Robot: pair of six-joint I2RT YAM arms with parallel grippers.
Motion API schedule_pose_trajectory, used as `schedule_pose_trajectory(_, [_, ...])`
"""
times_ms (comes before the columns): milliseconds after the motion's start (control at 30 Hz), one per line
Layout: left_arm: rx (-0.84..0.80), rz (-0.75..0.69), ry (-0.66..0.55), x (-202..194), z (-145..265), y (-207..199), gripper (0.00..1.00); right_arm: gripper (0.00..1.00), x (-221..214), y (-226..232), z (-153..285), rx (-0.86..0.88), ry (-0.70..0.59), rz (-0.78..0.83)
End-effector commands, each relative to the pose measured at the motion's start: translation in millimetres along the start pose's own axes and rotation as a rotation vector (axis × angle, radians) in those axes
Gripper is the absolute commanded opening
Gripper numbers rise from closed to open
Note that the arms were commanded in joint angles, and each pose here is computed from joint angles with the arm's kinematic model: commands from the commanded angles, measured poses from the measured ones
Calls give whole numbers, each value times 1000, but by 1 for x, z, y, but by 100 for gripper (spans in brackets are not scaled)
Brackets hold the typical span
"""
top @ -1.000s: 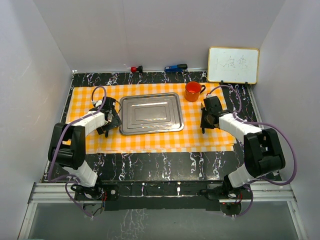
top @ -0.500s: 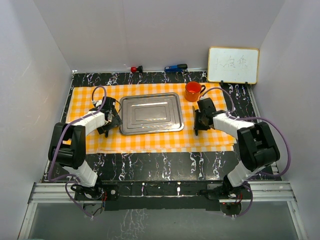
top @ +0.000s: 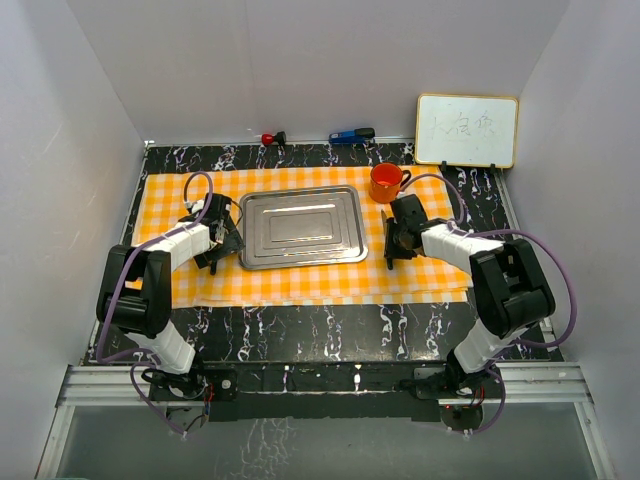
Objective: Set the dinner table for one person
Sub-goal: Adjust the knife on the napkin.
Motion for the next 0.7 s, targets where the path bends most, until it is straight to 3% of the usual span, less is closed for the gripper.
schedule_pose_trajectory(0, [-8, -10, -6, 4, 1, -3, 77, 21, 22, 11, 8, 2, -84, -20])
schedule_pose_trajectory(467, [-29, -1, -26, 13, 6, -7, 79, 26, 39, 19, 45, 40, -157, -32])
schedule_pose_trajectory(667, [-202, 3, -36, 32, 13, -28, 79, 26, 49, 36, 49, 178, -139, -26])
Point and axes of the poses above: each gripper's point midway between its finger pads, its own z axis back along the fingers, its own y axis along the line the jaws close on, x = y × z, the point moved 10 cm from there along z, back along the fingers, and after that the axes turned 7 degrees about -z, right-handed, at the moved point
